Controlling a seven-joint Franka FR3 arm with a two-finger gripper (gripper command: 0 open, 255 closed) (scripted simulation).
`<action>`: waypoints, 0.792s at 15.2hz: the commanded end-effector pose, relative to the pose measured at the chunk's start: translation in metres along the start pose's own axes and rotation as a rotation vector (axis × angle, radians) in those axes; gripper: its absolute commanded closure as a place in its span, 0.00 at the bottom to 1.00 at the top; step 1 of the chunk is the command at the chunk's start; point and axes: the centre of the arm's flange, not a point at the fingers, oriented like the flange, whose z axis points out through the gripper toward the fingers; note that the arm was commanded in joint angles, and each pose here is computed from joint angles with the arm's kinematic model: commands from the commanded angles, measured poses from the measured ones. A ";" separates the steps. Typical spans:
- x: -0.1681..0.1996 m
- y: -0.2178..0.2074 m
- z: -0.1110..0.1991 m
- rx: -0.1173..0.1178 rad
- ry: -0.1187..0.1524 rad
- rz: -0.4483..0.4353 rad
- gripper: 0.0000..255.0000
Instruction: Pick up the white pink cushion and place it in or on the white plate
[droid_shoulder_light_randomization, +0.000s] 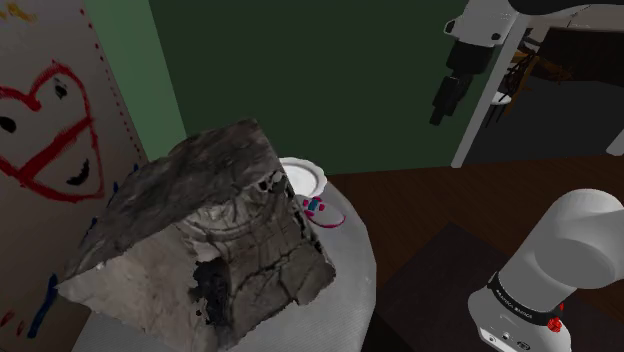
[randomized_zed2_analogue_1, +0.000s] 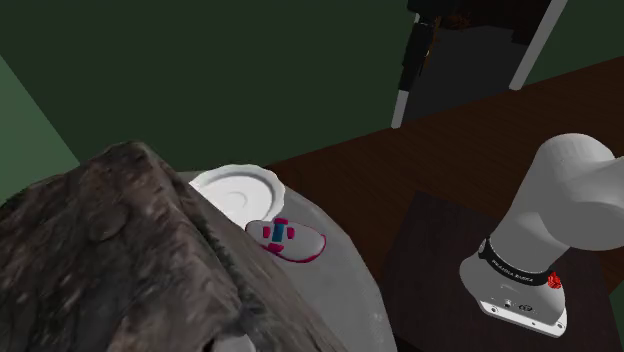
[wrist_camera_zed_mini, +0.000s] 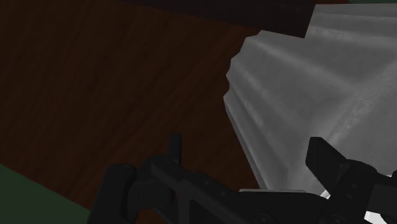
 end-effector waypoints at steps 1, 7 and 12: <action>0.000 0.000 0.000 0.000 0.000 0.000 0.00; 0.020 -0.072 0.028 -0.005 -0.003 0.018 0.00; 0.038 -0.132 0.051 -0.009 -0.006 0.033 0.00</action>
